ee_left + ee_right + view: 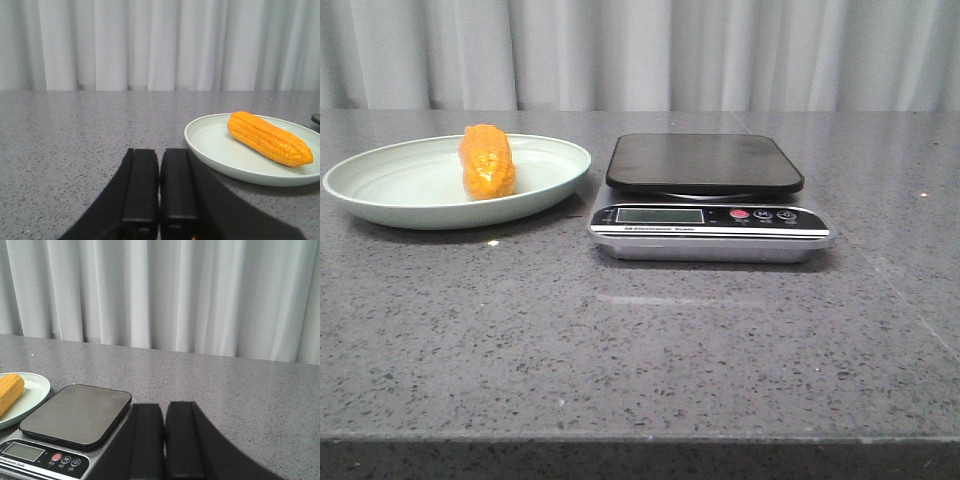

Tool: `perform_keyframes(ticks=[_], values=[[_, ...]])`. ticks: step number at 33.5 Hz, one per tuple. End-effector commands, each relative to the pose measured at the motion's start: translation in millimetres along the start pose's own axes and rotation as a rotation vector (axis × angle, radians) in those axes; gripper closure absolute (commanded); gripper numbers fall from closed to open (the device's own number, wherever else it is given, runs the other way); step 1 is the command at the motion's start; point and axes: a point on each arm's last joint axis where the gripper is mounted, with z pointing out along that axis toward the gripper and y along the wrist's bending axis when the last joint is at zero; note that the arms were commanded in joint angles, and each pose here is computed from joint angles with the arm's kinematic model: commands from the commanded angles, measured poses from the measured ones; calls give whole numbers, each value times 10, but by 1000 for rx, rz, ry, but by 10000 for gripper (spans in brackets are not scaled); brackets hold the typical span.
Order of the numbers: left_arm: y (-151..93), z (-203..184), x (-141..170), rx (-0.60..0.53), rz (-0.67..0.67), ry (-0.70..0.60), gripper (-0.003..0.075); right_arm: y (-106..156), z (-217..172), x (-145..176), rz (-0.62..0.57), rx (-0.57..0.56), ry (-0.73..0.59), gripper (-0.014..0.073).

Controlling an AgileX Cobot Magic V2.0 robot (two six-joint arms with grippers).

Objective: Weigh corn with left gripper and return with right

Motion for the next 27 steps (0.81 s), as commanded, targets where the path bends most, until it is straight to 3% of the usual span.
perform_keyframes(ticks=[1, 19, 24, 27], values=[[-6, -19, -50, 9, -13, -85, 586, -10, -6, -139, -11, 19, -87, 426], [-6, -19, -50, 9, -13, -85, 586, -15, 3, -116, -13, 23, -87, 426], [-6, -19, -50, 9, -13, -85, 586, -84, 35, 45, -133, 118, -64, 426], [-6, -19, -50, 9, -13, -85, 586, -125, 59, 174, -117, 168, -53, 426]])
